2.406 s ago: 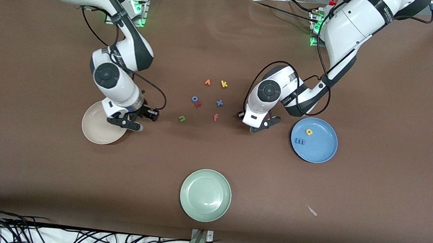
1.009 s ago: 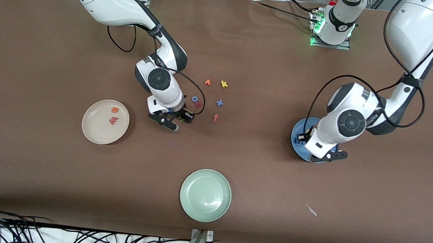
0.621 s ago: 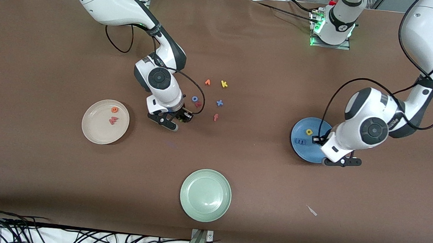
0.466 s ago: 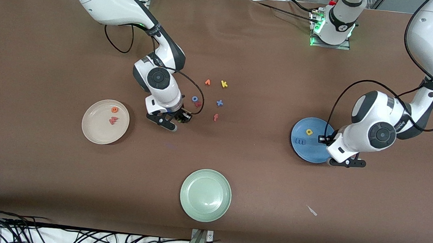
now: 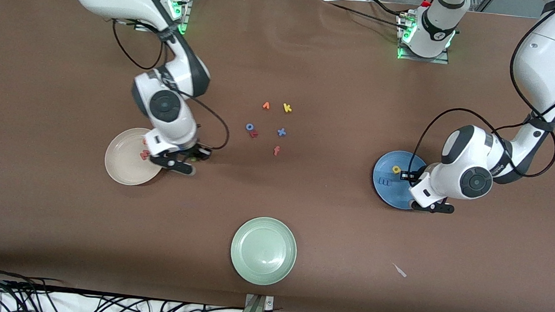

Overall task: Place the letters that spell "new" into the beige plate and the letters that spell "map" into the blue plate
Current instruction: 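Place the p on the blue plate and the u on the white plate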

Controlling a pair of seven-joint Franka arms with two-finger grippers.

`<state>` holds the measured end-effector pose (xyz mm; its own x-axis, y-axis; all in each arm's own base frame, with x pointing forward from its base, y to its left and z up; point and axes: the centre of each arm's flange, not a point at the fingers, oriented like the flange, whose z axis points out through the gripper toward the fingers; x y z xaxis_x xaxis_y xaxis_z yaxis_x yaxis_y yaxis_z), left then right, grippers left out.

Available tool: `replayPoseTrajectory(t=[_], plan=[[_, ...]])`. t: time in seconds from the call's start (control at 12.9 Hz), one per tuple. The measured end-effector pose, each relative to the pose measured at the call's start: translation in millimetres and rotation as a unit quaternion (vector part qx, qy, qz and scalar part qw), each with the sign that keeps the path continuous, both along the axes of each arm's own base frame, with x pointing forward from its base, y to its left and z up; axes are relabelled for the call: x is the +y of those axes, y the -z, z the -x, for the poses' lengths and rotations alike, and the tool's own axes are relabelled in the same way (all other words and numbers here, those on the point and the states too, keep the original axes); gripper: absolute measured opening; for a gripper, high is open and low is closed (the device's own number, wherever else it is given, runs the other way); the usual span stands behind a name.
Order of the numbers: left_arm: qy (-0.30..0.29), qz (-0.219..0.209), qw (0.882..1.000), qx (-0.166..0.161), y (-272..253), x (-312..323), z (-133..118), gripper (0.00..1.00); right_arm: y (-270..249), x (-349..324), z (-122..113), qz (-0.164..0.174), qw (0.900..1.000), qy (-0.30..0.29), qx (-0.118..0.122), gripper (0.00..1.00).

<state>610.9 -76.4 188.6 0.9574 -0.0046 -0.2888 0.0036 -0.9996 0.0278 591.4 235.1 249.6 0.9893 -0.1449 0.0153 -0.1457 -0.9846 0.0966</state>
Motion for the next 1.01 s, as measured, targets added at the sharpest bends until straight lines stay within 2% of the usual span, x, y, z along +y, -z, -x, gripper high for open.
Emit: replayPoseTrajectory(t=[0.08,0.31,0.54,0.62,0.78,0.85,1.01], plan=[[0.002,0.002,1.000,-0.004,-1.8,-1.1,-1.6,0.34,-10.5,-28.7,-5.8,0.008,1.000,-0.023,0.009,0.33],[0.020,0.009,1.000,-0.022,-17.8,-4.0,-11.3,0.64,-18.0,-106.7,-7.4,0.021,0.997,-0.072,0.033,0.33],[0.033,0.008,0.997,-0.064,-65.3,-13.6,-25.3,0.96,-2.7,-163.2,1.0,0.035,0.993,-0.097,0.061,0.33],[0.038,0.006,0.996,-0.079,-86.5,-19.8,-28.4,1.00,2.3,-172.2,3.7,0.037,0.992,-0.099,0.066,0.33],[0.049,-0.009,0.995,-0.091,-136.4,-29.9,-30.3,1.00,6.0,-173.9,6.3,0.036,0.992,-0.101,0.067,0.33],[0.060,-0.017,0.995,-0.079,-159.6,-36.0,-27.5,1.00,5.7,-172.4,6.2,0.035,0.992,-0.101,0.066,0.38],[0.079,-0.030,0.994,-0.069,-208.9,-47.4,-23.0,1.00,3.6,-170.4,5.7,0.022,0.994,-0.090,0.064,0.59]])
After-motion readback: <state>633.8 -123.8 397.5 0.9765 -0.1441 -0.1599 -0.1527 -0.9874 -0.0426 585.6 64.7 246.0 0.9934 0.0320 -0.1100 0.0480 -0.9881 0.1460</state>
